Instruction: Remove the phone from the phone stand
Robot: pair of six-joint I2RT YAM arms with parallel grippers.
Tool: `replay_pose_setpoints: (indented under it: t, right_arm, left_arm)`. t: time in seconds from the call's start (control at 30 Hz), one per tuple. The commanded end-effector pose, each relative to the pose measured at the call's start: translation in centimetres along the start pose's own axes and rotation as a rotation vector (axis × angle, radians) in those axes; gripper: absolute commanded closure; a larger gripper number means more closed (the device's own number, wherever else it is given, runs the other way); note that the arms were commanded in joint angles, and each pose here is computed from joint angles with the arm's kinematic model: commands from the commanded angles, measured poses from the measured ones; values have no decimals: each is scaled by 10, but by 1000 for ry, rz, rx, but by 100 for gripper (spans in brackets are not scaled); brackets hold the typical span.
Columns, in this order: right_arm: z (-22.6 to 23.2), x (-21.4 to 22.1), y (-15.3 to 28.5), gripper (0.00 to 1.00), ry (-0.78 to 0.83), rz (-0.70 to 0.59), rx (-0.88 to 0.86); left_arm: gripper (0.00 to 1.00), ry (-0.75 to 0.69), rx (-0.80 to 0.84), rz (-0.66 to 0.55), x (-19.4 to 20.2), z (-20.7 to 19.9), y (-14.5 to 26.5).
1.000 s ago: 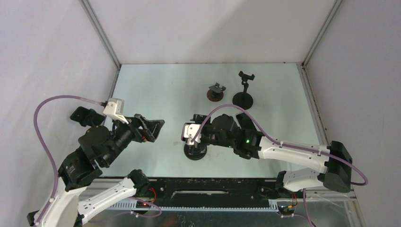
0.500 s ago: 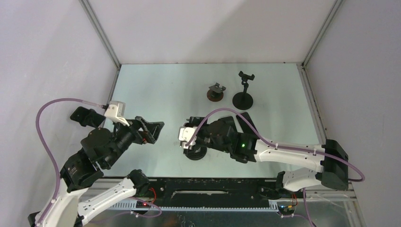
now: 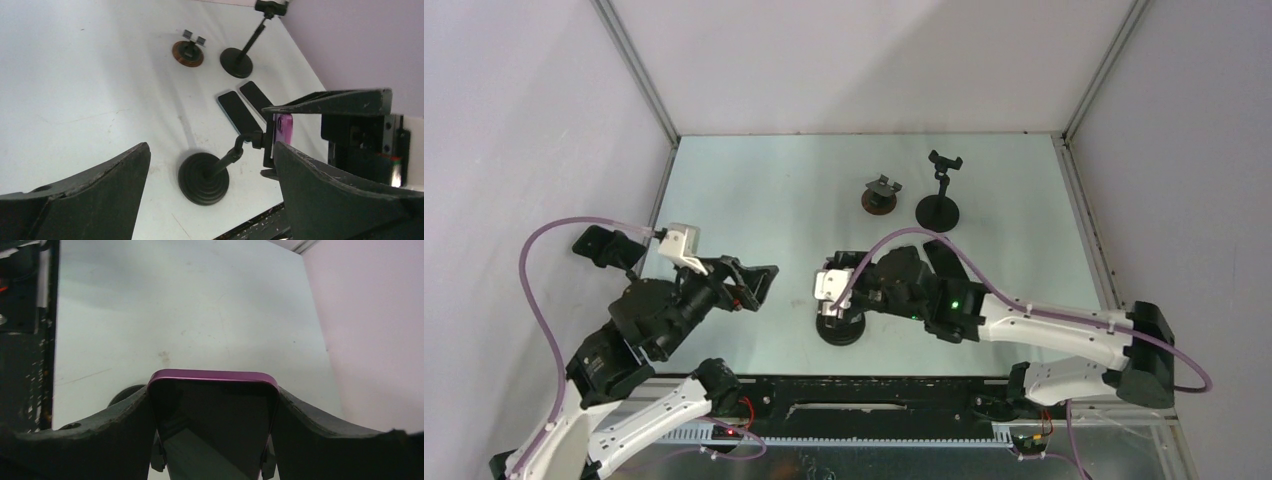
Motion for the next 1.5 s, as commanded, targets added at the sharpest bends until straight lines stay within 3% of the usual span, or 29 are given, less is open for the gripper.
replay_pose_setpoints:
  t: [0.0,0.23,0.6,0.8,1.03,1.27,1.47]
  right_arm:
    - [-10,-53,42,100,-17,-190,-90]
    - [-10,-62,90,100,2,-264,-239]
    - [6,-82,159,100,104,-438,-422]
    - [12,-95,189,100,109,-534,-490]
    - [19,-94,211,100,103,-557,-537]
    - [28,-95,227,100,95,-577,-580]
    - [31,-95,232,100,83,-581,-600]
  left_arm:
    - [0,-49,157,-99,-3,-17,-5]
    - [0,-106,468,-222,2,-54,-8]
    - [10,-164,854,-225,23,-112,-14]
    - [10,-178,922,-266,22,-131,-11]
    - [14,-176,995,-289,25,-162,-5]
    - [20,-237,977,-280,34,-186,-11]
    - [15,-282,919,-312,33,-189,-20]
Point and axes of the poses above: each gripper's point midway between its finger pads, its own y axis back along the fingers, its own z axis along the line the jaws close on, x = y × z, the point moved 5 cm from there along y, back along the fingers, and after that the axes turned 12 degrees about -y, right-handed, at the moved point
